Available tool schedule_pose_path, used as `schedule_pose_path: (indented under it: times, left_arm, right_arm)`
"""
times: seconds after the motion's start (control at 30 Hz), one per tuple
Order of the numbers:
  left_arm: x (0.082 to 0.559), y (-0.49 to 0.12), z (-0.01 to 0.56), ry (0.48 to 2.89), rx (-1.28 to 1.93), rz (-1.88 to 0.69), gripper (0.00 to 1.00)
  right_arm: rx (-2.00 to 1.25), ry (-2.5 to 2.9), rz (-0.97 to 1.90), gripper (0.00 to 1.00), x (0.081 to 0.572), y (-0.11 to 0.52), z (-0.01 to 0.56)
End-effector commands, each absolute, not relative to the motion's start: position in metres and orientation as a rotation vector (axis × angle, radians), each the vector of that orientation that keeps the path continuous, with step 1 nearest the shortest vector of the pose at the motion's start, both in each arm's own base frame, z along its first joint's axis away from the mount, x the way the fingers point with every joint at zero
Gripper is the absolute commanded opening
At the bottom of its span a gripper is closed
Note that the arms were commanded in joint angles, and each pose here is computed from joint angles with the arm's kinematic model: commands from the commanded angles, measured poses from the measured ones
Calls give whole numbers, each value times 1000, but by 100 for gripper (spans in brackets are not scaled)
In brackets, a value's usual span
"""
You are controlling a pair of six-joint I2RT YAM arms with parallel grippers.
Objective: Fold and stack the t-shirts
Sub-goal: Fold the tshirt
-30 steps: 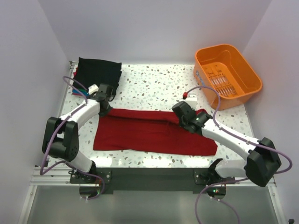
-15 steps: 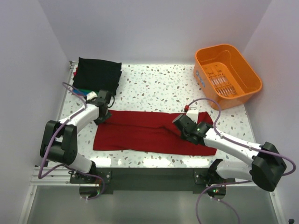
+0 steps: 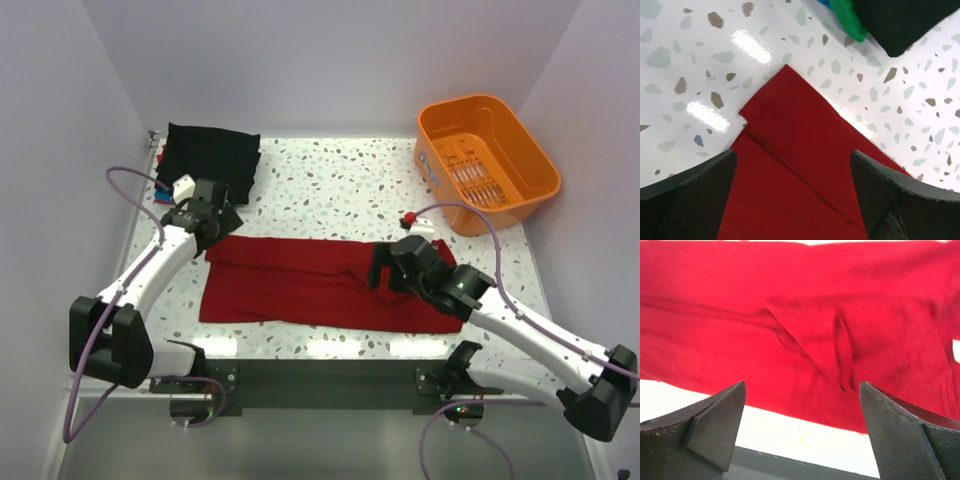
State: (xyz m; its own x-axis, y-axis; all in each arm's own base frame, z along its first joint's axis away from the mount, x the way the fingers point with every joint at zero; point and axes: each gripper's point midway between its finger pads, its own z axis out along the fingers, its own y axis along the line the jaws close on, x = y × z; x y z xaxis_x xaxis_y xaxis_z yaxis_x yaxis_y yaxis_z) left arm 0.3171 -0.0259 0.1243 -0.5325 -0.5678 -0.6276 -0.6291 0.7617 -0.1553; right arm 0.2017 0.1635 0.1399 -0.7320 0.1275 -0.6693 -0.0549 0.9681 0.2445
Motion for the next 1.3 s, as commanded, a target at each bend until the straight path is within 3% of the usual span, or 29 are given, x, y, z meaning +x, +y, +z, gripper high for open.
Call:
schedule_pose_path:
  times: [0.0,0.2,0.33,0.43,0.6,0.93,1.03,1.27]
  left_arm:
    - [341,-46,126,2285,-798,-7,100]
    - [359,-66,87,2372,-722,-69,100]
    - [356,-61,56,2435,-744,7,100]
    - [352,-57,41,2462,-746,47,100]
    - [347,-50,27,2488,-758,101,100]
    - [345,-45,24,2495,-767,135,100]
    - [342,-43,22,2501,-777,143,100]
    - [340,-41,24,2491,-791,147,100]
  right_arm:
    - [39,2312,280,99,235,174,156]
    - [151,2493,304,99,254,177,92]
    - [214,2643,292,99,215,164,45]
    - [214,2692,483,99,180,172,34]
    - [232,2685,549,99,151,159,51]
    - [56,2479,593,99,226,200,100]
    - [25,2471,469,99,256,202,91]
    - [25,2532,273,92,274,194,59]
